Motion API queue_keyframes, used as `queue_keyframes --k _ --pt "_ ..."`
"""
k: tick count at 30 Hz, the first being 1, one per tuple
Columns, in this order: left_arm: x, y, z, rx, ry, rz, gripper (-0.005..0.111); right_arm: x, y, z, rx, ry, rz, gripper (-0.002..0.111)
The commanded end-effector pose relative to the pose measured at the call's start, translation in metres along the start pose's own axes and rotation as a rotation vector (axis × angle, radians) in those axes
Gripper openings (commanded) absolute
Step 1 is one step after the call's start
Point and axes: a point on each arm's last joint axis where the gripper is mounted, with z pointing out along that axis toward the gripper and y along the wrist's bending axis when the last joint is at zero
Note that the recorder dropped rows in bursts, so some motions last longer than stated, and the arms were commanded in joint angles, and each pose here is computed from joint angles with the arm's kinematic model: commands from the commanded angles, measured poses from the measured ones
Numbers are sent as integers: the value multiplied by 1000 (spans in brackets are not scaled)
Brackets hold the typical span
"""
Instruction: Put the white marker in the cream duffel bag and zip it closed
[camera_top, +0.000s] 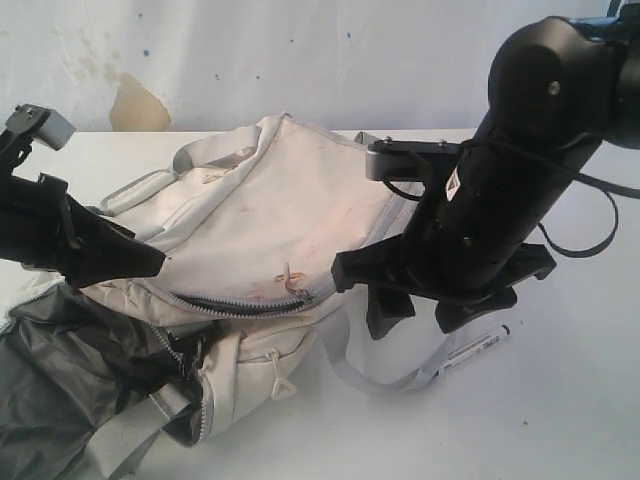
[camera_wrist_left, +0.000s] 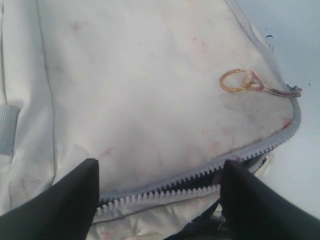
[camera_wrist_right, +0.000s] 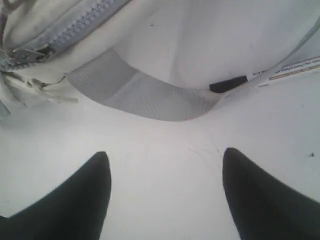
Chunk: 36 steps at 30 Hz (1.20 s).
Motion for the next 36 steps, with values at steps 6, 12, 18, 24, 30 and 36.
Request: queue_keyframes --k 6,12,18,24,30,36 --pt "-6 -25 15 73 40 171 75 -14 5 -16 -28 -118 -16 53" --pt "-7 -47 35 115 61 446 75 -16 5 -15 -29 -135 -18 45" --pt "-1 -71 62 80 108 723 75 -17 4 -15 -12 -144 -30 45" --pt "13 -67 69 -48 162 762 60 -26 9 -17 -65 -247 -14 45" --pt "14 -64 69 -86 164 764 48 -34 14 -20 -129 -338 -7 45" --pt "13 -61 69 -125 161 727 22 -38 24 -21 -223 -382 -72 45"
